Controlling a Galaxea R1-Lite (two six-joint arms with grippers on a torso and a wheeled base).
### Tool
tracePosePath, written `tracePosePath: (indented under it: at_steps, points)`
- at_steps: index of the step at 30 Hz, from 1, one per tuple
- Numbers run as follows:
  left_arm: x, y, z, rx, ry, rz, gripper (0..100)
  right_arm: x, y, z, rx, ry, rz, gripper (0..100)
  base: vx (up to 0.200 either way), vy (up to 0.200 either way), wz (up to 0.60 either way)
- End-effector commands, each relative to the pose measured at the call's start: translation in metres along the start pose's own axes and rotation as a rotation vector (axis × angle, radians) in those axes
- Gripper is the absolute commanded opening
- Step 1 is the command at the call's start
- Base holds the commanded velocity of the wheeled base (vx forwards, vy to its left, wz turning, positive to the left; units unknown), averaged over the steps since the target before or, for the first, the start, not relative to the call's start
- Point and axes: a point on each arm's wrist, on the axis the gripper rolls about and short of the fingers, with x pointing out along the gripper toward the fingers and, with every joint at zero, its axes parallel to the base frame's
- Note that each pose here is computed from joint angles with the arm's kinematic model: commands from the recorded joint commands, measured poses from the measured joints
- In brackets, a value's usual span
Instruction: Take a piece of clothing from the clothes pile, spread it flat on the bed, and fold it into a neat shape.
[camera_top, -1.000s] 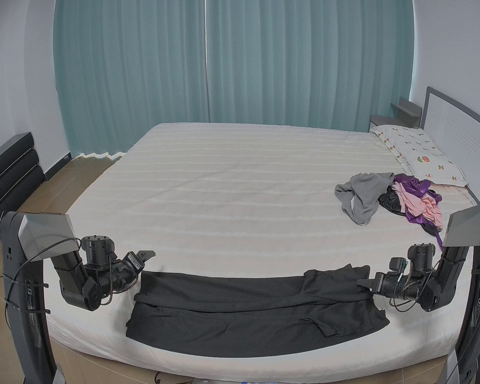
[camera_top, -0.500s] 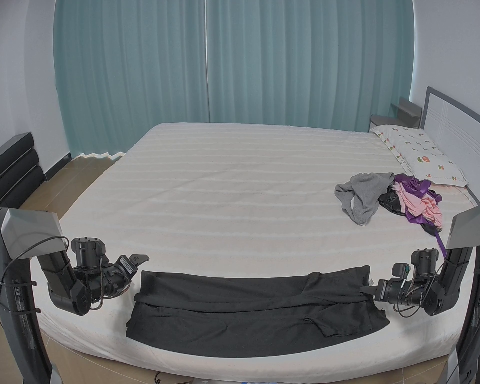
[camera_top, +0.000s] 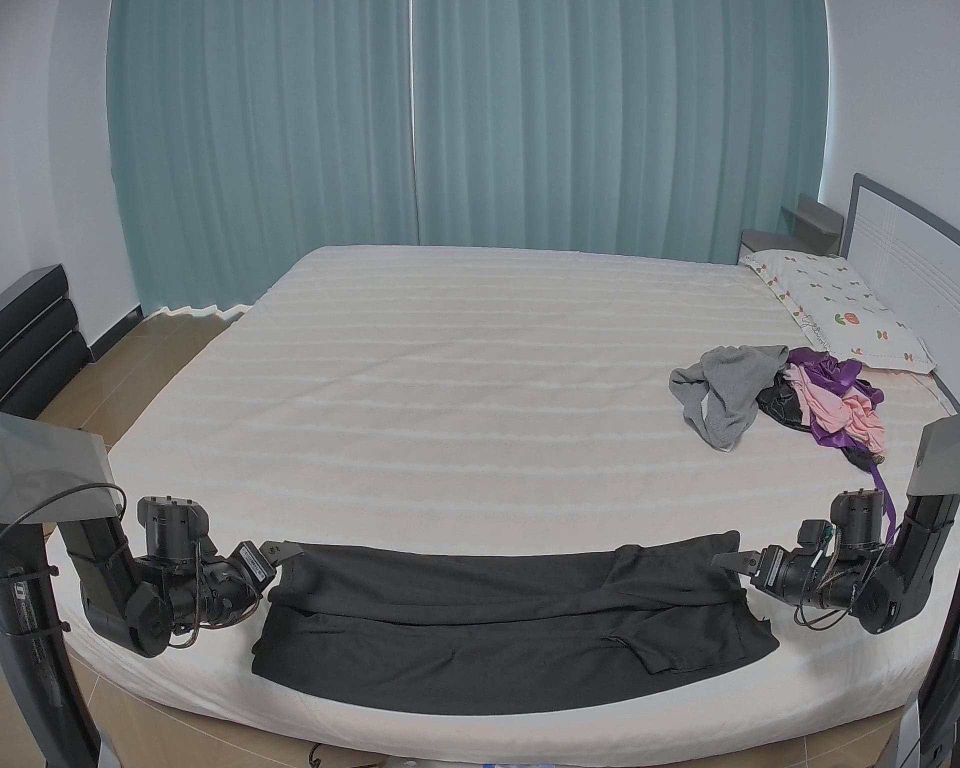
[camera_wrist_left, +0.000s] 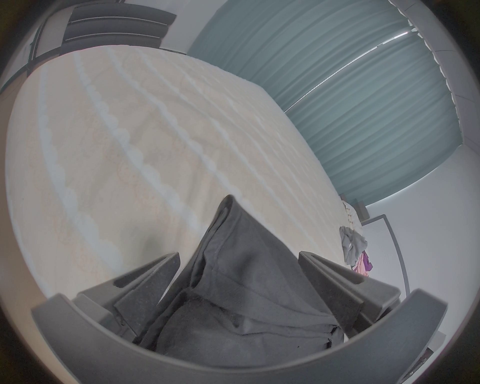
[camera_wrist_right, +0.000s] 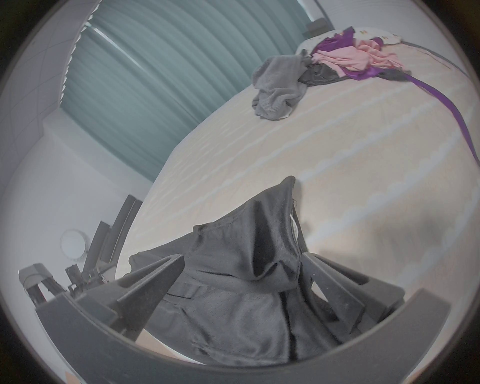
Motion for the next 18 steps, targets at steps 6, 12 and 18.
tracePosePath:
  at_steps: [6,12,18]
  points:
    - [0.002,-0.003,-0.016,0.022,0.039,0.069,100,-0.008,0.024,-0.012,0.094,-0.014,-0.026,100,0.0,0.0,0.0]
    - [0.006,-0.006,-0.013,0.026,0.014,0.08,0,-0.008,0.027,-0.016,0.094,-0.019,-0.063,100,0.0,0.0,0.0]
    - [0.013,-0.004,-0.014,0.032,0.0,0.107,0,-0.01,0.035,-0.017,0.073,-0.053,-0.101,100,0.0,0.0,0.0]
